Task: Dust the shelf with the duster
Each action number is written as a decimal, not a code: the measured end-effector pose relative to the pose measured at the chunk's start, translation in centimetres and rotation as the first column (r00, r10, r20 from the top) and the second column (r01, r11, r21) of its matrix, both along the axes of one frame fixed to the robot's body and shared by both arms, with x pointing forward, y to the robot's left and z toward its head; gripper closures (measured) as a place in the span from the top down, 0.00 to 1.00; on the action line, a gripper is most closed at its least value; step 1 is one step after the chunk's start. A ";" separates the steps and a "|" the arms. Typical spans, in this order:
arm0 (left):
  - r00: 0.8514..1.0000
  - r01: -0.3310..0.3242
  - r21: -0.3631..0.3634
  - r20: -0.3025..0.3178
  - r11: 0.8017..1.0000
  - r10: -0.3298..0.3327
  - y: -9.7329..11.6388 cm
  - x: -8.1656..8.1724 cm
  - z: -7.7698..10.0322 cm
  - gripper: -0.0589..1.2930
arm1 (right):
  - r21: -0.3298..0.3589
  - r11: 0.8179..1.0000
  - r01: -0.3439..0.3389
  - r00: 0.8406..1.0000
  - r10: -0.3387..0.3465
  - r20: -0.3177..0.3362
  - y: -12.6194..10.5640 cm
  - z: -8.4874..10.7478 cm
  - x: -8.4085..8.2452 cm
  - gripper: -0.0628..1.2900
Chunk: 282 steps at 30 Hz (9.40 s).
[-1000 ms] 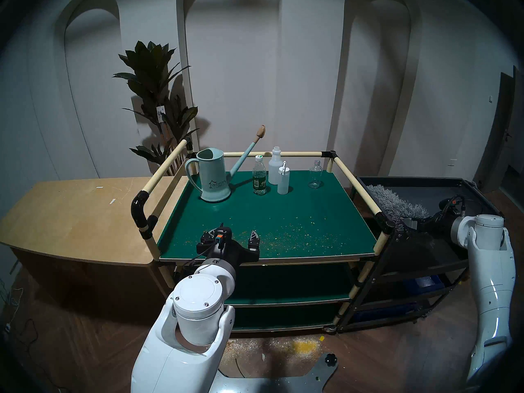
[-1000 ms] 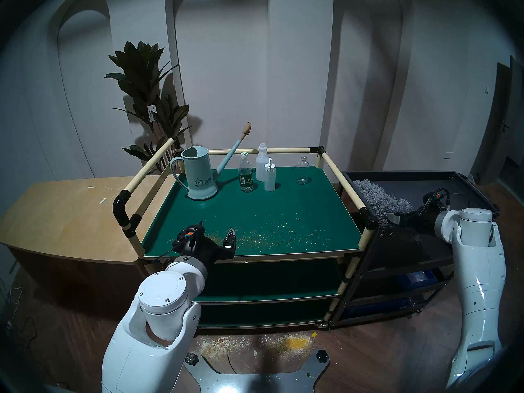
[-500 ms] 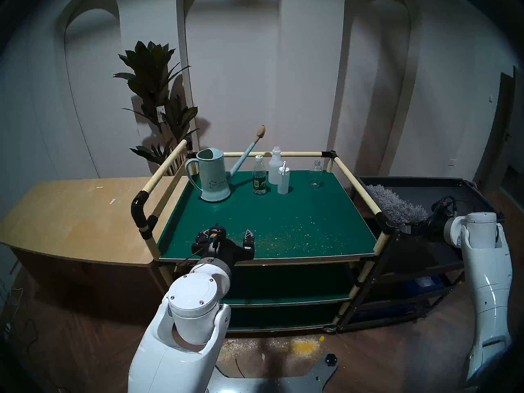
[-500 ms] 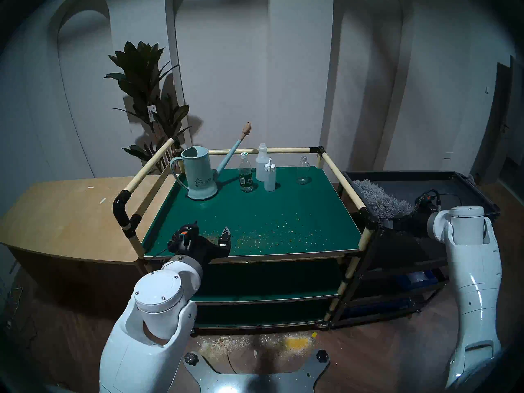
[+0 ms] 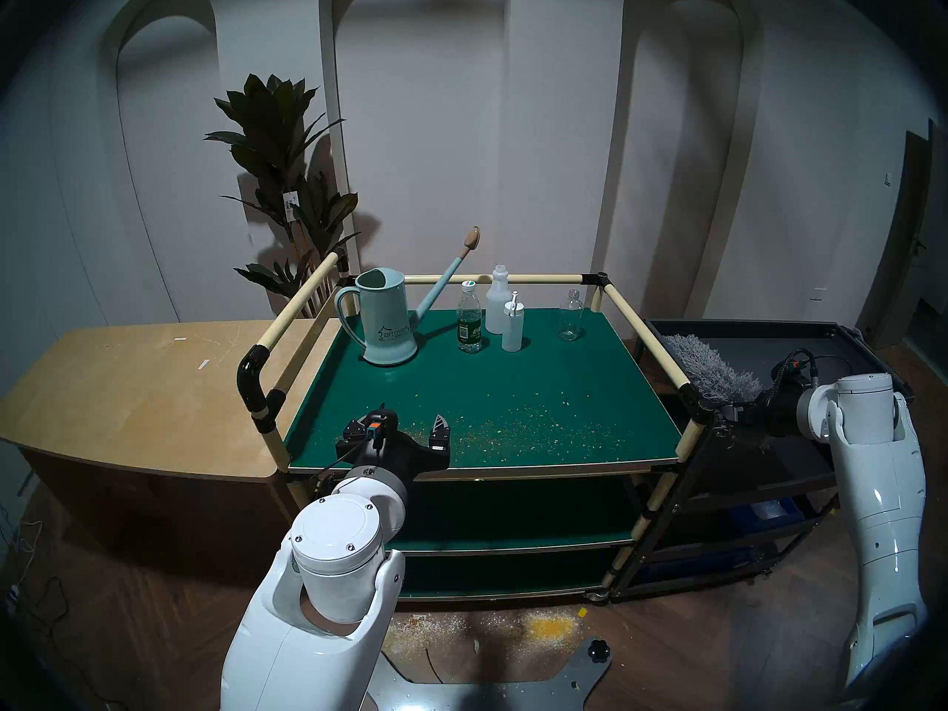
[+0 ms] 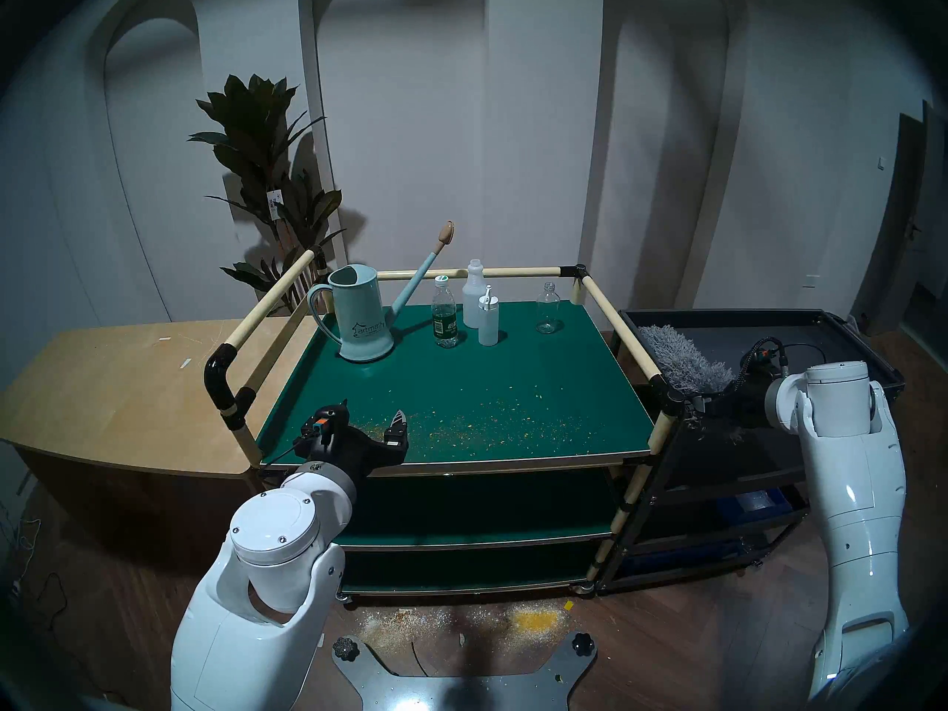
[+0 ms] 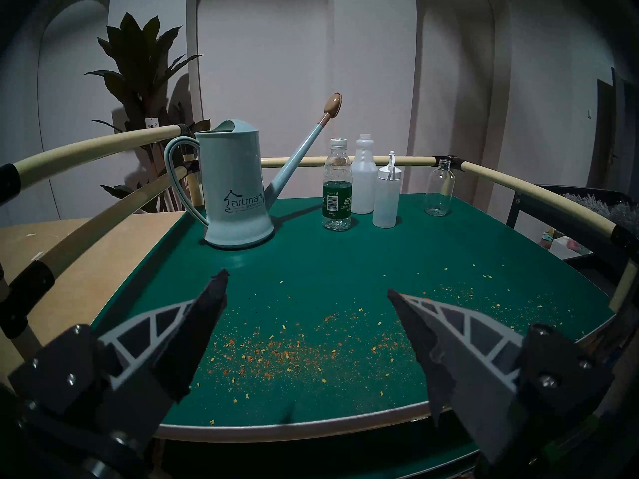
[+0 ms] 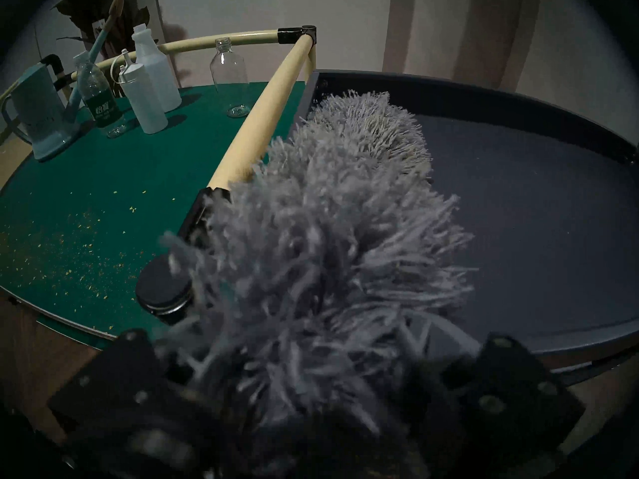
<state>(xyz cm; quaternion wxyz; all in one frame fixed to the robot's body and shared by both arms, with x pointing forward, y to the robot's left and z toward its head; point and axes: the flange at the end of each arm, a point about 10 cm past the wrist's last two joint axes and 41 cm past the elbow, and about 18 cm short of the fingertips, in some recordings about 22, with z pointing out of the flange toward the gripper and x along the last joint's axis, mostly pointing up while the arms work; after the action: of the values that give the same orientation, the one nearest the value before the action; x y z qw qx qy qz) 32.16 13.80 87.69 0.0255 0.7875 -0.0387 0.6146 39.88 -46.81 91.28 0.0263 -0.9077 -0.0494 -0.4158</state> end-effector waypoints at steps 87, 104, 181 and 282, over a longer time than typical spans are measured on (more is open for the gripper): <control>0.990 -0.140 -0.040 0.005 0.989 0.140 4.3 0.3 -0.6 0.99 | 0.088 0.960 -0.265 0.954 0.247 0.169 10.7 5.1 -1.4 0.03; 0.981 -0.192 -0.059 -0.014 0.980 0.191 6.8 -1.1 -1.1 0.99 | 0.008 0.996 -0.086 0.995 0.086 0.053 15.0 -2.8 -1.6 0.03; 0.902 -0.432 -0.046 -0.035 0.901 0.430 11.7 -5.4 -1.5 0.99 | -0.102 0.973 -0.208 0.974 0.197 -0.110 22.7 -9.4 4.1 0.03; 0.564 -0.825 -0.067 -0.065 0.560 0.823 17.0 -15.5 -3.0 0.99 | -0.172 0.656 -0.735 0.678 0.719 -0.154 43.8 -9.4 4.3 0.03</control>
<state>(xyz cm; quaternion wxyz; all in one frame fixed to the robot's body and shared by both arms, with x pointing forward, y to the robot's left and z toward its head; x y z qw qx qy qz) 16.69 30.81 84.66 -0.2284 0.7205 0.3613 0.5461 44.19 -3.00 81.84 0.0915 -0.8235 -0.4527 -0.3295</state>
